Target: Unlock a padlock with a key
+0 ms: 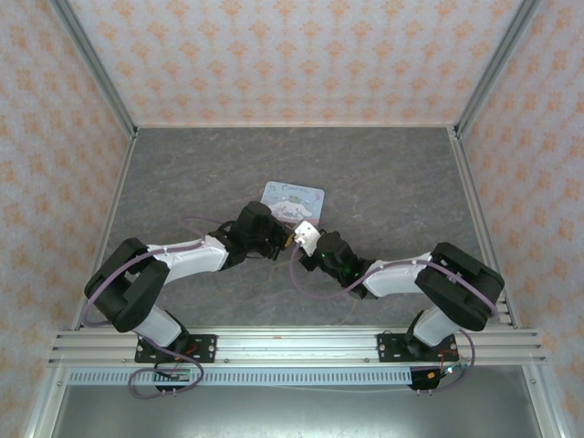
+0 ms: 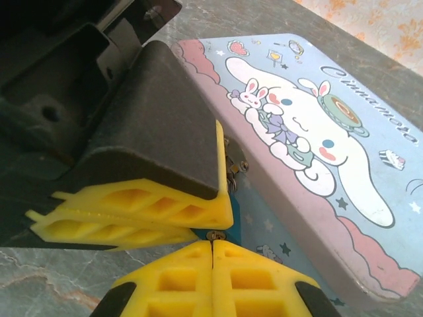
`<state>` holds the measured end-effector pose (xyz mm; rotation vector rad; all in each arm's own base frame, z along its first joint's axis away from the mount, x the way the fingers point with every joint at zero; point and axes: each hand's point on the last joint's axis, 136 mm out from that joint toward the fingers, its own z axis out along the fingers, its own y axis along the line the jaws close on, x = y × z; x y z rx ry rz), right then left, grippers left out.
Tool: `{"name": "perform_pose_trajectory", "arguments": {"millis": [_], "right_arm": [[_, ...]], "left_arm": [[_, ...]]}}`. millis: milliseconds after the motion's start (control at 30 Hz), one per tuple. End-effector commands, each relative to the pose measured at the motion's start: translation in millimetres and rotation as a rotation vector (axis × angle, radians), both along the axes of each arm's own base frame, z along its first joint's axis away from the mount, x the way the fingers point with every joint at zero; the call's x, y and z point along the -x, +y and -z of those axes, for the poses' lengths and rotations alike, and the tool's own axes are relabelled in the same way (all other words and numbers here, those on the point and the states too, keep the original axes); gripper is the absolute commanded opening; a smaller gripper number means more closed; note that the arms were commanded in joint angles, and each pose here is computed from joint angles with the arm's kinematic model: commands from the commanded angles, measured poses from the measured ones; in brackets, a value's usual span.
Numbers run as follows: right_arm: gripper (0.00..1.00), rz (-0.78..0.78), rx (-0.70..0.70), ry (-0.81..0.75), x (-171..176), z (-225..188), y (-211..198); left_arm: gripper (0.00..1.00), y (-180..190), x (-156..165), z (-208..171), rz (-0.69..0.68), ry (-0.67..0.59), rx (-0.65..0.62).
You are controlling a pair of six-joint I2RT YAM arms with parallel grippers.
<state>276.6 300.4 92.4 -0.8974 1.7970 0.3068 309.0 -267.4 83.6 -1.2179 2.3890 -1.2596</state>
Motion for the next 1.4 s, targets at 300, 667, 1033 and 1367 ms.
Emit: {"name": "perform_pose_trajectory", "arguments": {"millis": [300,667,1033,1367], "right_arm": [[0.0,0.003,-0.078,0.066,-1.2,0.5,-0.2],[0.0,0.087,-0.226,0.322,-3.5,17.5,-4.0],[0.0,0.241,-0.594,0.622,-8.4,21.9,-12.5],[0.08,0.316,-0.662,0.8,-9.5,29.1,-14.4]], "left_arm": [[0.03,-14.2,-2.1,-30.8,0.043,-0.071,0.061],[0.5,18.7,-1.3,-18.1,0.013,-0.092,-0.042],[0.73,83.5,-5.7,-31.3,-0.007,-0.147,-0.281],[0.84,119.3,-39.1,-28.9,0.051,-0.205,-0.413]]}}
